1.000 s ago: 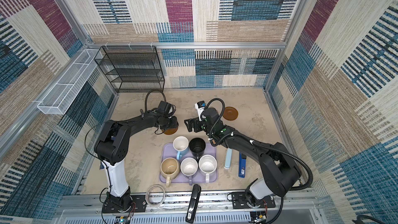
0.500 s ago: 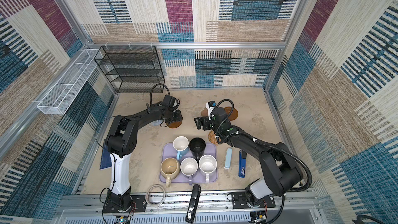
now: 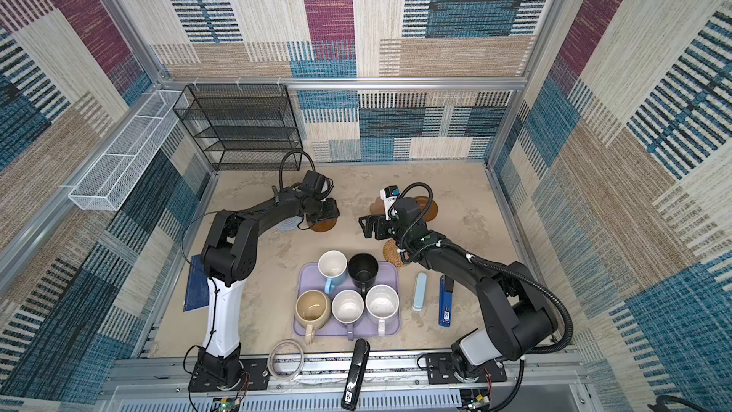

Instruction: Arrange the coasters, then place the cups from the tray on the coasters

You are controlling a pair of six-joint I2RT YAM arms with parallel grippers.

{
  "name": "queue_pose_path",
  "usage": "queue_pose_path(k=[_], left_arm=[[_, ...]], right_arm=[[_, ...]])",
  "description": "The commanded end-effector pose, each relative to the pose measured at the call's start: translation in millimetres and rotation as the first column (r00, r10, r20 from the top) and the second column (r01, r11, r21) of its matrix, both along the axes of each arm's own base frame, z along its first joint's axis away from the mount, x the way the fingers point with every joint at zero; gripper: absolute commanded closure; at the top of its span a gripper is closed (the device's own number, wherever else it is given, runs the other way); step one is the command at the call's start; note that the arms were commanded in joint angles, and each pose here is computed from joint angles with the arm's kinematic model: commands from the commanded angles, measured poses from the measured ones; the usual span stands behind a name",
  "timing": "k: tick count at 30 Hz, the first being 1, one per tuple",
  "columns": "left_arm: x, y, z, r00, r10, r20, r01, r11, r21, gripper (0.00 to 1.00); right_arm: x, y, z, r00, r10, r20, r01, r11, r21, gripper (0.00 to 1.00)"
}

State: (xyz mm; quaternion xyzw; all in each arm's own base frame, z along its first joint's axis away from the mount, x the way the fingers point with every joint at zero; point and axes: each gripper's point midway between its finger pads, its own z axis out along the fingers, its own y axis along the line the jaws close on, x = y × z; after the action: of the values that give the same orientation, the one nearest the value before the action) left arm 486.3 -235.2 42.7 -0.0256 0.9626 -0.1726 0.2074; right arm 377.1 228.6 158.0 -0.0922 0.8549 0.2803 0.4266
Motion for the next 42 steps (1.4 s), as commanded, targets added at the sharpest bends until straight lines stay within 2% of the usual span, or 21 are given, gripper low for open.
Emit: queue_pose_path(k=[1, 6, 9, 14, 18, 21, 22, 29, 32, 34, 38, 42], left_arm=[[-5.4, 3.4, 9.2, 1.000, 0.007, -0.007, -0.007, 1.000, 0.005, 0.36], [0.7, 5.8, 53.1, 0.997, 0.008, 0.080, -0.007, 1.000, -0.010, 0.26], [-7.5, 9.2, 73.5, 0.993, 0.001, 0.114, 0.001, 1.000, -0.022, 0.19], [-36.6, 18.1, 97.6, 0.984, -0.004, 0.180, 0.020, 0.996, -0.084, 0.04], [-62.3, 9.2, 113.6, 0.976, -0.051, 0.210, 0.092, 0.977, -0.192, 0.03], [-78.1, -13.8, 123.2, 0.968, -0.109, 0.227, 0.184, 0.922, -0.341, 0.04], [-80.9, -15.6, 125.0, 0.967, -0.114, 0.230, 0.193, 0.913, -0.360, 0.04], [-95.3, -33.4, 145.4, 0.950, -0.165, 0.267, 0.266, 0.873, -0.409, 0.04], [-98.2, -36.5, 152.1, 0.935, -0.172, 0.310, 0.289, 0.876, -0.386, 0.04], [-91.5, -35.1, 145.6, 0.936, -0.138, 0.324, 0.263, 0.886, -0.383, 0.04], [-90.4, -44.0, 144.4, 0.936, -0.161, 0.313, 0.286, 0.867, -0.409, 0.06], [-86.9, -40.2, 148.9, 0.931, -0.159, 0.329, 0.283, 0.883, -0.374, 0.06]], right_arm=[[2.4, 3.5, 8.0, 1.000, 0.005, 0.025, -0.005, 1.000, 0.030, 0.01], [5.6, 7.0, 6.8, 1.000, 0.013, 0.014, -0.013, 0.999, 0.031, 0.00], [11.2, 5.1, 4.0, 1.000, 0.005, 0.005, -0.005, 1.000, 0.003, 0.00], [36.0, -23.5, -16.6, 0.986, -0.154, -0.063, 0.146, 0.983, -0.113, 0.00], [54.0, -40.4, -43.1, 0.973, -0.197, -0.124, 0.170, 0.965, -0.200, 0.00], [64.4, -48.7, -61.4, 0.969, -0.191, -0.158, 0.150, 0.960, -0.238, 0.00], [68.0, -51.3, -67.7, 0.967, -0.192, -0.168, 0.147, 0.956, -0.253, 0.00], [85.5, -58.1, -91.7, 0.966, -0.183, -0.184, 0.108, 0.928, -0.357, 0.03], [87.8, -61.9, -101.1, 0.962, -0.194, -0.192, 0.105, 0.912, -0.397, 0.02], [89.3, -64.4, -108.2, 0.957, -0.203, -0.206, 0.099, 0.899, -0.426, 0.02], [91.1, -60.4, -116.0, 0.957, -0.200, -0.212, 0.079, 0.878, -0.472, 0.02], [92.5, -55.1, -120.8, 0.955, -0.194, -0.224, 0.069, 0.881, -0.468, 0.01]])
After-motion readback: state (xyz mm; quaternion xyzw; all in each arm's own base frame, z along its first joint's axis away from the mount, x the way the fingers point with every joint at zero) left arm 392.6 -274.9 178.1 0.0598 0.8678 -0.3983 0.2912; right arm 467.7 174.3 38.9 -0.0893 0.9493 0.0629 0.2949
